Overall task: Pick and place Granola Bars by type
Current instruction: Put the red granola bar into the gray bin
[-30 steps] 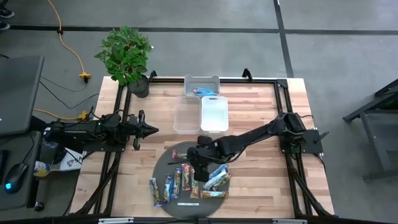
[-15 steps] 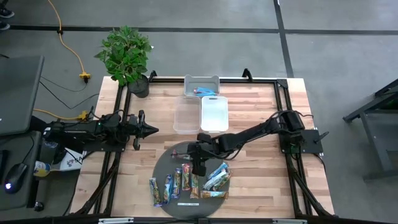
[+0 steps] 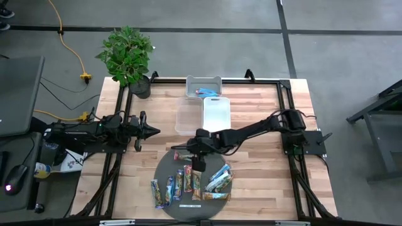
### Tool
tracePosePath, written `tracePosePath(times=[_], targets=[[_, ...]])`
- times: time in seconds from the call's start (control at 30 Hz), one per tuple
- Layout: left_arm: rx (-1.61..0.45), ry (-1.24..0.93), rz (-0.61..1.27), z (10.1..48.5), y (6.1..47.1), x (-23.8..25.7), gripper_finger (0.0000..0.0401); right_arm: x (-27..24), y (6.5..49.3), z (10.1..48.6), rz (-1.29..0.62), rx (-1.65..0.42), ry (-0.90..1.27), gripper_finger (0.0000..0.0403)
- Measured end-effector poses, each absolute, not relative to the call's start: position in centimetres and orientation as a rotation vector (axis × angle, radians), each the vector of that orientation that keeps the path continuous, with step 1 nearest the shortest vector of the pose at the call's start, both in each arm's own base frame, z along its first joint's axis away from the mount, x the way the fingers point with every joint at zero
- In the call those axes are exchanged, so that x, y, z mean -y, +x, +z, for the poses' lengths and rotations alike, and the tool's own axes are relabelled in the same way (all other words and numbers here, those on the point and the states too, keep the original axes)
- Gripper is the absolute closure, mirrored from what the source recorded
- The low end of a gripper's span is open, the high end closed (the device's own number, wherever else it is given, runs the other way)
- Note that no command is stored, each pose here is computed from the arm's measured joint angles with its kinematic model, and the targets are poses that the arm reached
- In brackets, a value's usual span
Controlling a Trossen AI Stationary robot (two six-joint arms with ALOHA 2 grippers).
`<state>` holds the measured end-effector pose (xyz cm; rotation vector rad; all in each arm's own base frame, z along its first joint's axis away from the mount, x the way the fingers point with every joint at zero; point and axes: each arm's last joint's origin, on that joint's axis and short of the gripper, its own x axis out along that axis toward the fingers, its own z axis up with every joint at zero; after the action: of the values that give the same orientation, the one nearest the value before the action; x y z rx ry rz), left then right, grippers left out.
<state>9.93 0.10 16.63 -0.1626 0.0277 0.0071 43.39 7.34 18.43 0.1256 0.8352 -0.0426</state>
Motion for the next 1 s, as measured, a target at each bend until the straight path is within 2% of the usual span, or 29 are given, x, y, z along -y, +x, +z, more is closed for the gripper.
tracePosePath(times=[0.23, 1.0], targets=[[-0.028, -0.163, 0.008, 16.6, 9.9, -0.1, 0.0401, -7.5, 43.8, 16.1, -0.062, -0.878, 0.100, 0.0144], [-0.029, -0.163, 0.008, 16.6, 9.9, -0.1, 0.0401, -7.7, 44.7, 13.9, -0.080, -0.859, 0.139, 0.0144]])
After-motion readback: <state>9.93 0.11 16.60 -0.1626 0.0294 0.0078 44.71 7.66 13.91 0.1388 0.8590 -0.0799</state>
